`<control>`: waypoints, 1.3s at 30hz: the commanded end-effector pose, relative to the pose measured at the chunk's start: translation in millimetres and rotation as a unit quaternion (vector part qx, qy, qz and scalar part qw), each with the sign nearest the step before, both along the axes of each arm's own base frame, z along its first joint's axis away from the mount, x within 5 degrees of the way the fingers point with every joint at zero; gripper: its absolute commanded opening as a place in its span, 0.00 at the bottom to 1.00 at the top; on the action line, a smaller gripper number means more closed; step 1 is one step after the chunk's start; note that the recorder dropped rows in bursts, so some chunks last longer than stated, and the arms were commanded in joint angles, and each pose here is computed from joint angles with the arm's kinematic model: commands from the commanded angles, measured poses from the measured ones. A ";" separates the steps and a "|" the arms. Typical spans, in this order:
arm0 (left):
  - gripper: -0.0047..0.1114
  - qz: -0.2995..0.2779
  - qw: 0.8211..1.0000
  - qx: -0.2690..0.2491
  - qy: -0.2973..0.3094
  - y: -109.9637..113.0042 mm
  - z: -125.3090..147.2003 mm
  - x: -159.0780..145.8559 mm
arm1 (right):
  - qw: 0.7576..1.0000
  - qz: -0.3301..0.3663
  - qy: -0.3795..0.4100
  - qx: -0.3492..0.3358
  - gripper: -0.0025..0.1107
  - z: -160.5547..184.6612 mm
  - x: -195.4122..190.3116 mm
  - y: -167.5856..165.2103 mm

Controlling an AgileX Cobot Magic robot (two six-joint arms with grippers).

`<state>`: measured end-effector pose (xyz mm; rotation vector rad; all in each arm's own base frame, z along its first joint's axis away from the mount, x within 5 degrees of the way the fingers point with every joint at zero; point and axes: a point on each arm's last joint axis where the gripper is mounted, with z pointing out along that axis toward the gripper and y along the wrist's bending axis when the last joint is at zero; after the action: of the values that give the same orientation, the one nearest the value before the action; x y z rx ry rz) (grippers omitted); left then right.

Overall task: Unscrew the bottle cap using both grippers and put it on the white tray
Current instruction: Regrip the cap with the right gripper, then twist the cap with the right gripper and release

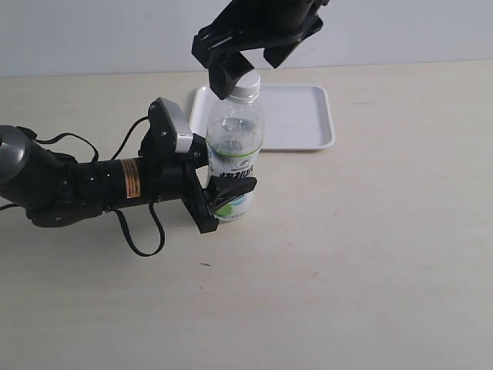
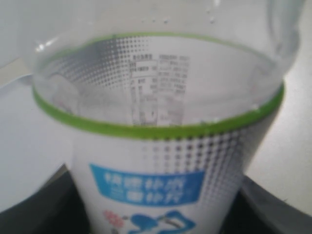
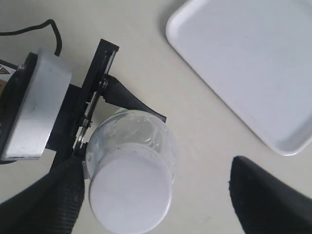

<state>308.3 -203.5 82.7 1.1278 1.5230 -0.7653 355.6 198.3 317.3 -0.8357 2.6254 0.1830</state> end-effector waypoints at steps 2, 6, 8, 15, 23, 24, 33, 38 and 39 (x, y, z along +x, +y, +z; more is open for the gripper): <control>0.04 -0.004 1.000 -0.003 -0.004 -0.9 2.5 -1.1 | 1.000 -0.005 -0.005 0.000 0.58 0.2 2.1 -0.2; 0.04 -0.004 1.000 -0.003 -0.004 -0.9 2.5 -1.1 | 0.999 -0.028 0.010 0.014 0.45 -0.1 0.5 0.8; 0.04 -0.004 1.000 -0.003 -0.004 -0.9 2.5 -1.1 | 0.999 -0.036 0.017 0.014 0.37 -0.4 -0.3 0.4; 0.04 -0.004 1.000 -0.003 -0.004 -0.9 2.5 -1.1 | 0.999 -0.030 0.026 0.031 0.02 -0.1 -2.0 3.6; 0.04 -0.004 1.000 -0.003 -0.004 -0.9 2.5 -1.1 | 0.997 0.081 -0.001 0.002 0.02 0.1 -2.6 4.8; 0.04 -0.004 1.000 -0.003 -0.004 -0.9 2.5 -1.1 | 0.995 0.104 -0.008 -0.005 0.02 0.1 -2.6 4.8; 0.04 -0.002 1.000 -0.005 0.000 -0.8 2.5 -0.9 | 0.943 0.318 -0.071 -0.075 0.02 0.2 -2.4 4.9; 0.04 -0.002 1.000 -0.005 0.001 -0.8 2.5 -0.9 | 0.906 0.400 -0.095 -0.103 0.02 0.2 -2.4 4.9; 0.04 -0.002 1.000 -0.006 0.002 -0.8 2.5 -0.9 | 0.897 0.416 -0.100 -0.109 0.02 0.2 -2.4 4.7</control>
<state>308.1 -203.6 82.7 1.1297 1.5222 -0.7658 350.8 206.1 314.9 -1.7809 2.0876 0.0972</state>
